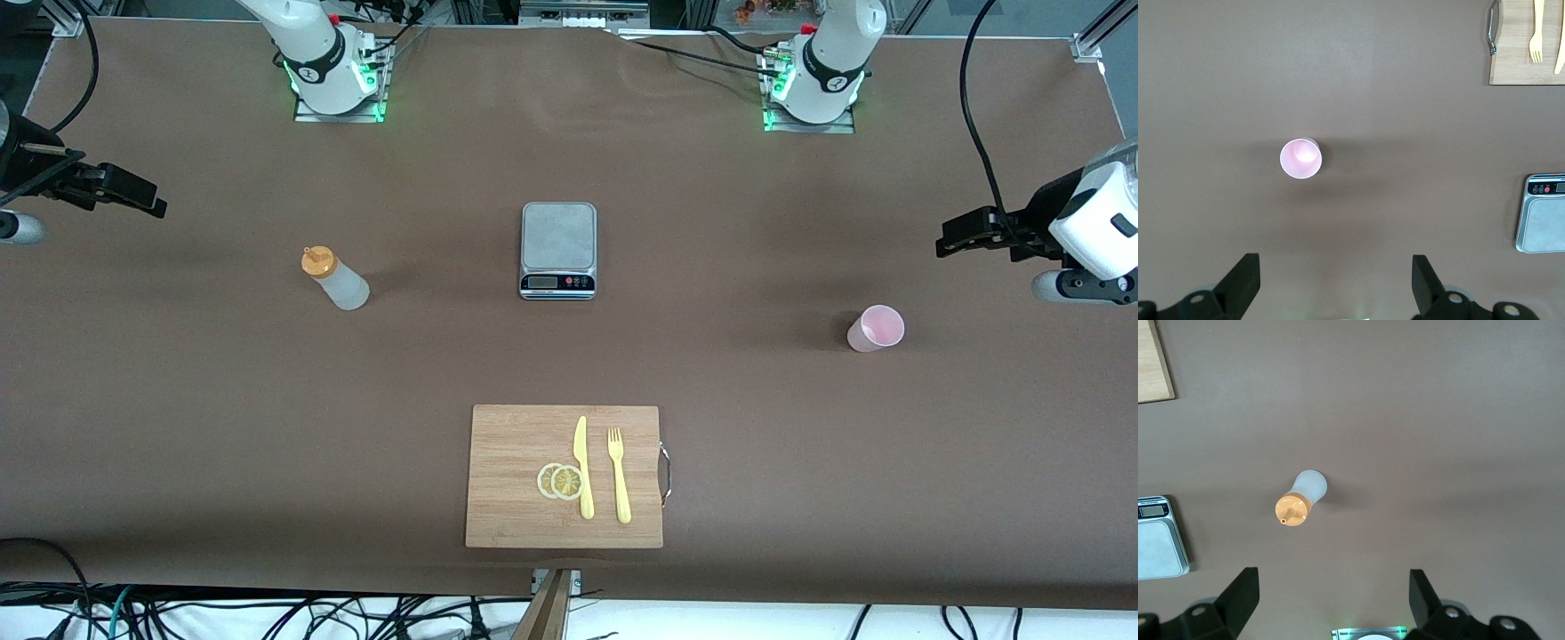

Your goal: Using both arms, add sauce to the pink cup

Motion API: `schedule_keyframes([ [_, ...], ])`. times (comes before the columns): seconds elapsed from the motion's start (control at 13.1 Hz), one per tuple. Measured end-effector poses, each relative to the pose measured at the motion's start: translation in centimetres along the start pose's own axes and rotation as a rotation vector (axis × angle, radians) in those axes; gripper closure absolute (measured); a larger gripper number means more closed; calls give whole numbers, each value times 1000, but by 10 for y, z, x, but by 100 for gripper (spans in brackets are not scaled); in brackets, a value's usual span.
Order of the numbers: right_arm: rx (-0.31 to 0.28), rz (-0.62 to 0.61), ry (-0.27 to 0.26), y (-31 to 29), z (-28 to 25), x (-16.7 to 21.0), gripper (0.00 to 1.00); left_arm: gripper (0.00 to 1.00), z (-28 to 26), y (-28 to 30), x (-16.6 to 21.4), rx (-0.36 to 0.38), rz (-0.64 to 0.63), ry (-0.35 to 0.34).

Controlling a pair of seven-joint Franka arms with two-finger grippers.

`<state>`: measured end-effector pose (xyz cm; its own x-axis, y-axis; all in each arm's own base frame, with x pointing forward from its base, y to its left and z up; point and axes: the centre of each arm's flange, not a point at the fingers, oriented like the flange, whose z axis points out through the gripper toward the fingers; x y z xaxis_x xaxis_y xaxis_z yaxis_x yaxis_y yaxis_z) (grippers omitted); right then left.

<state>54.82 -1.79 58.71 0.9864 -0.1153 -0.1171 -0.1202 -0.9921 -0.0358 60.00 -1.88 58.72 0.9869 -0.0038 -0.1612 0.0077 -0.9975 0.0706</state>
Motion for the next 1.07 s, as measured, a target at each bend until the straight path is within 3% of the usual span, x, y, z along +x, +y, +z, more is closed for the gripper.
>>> schedule_keyframes([
  [0.84, 0, 0, -3, 0, 0, 0, 0, 0, 14, -9, 8, 5, -13, -26],
  [1.07, 0, 0, -3, 0, 0, 0, 0, 0, 32, -16, 14, 38, -21, -37],
])
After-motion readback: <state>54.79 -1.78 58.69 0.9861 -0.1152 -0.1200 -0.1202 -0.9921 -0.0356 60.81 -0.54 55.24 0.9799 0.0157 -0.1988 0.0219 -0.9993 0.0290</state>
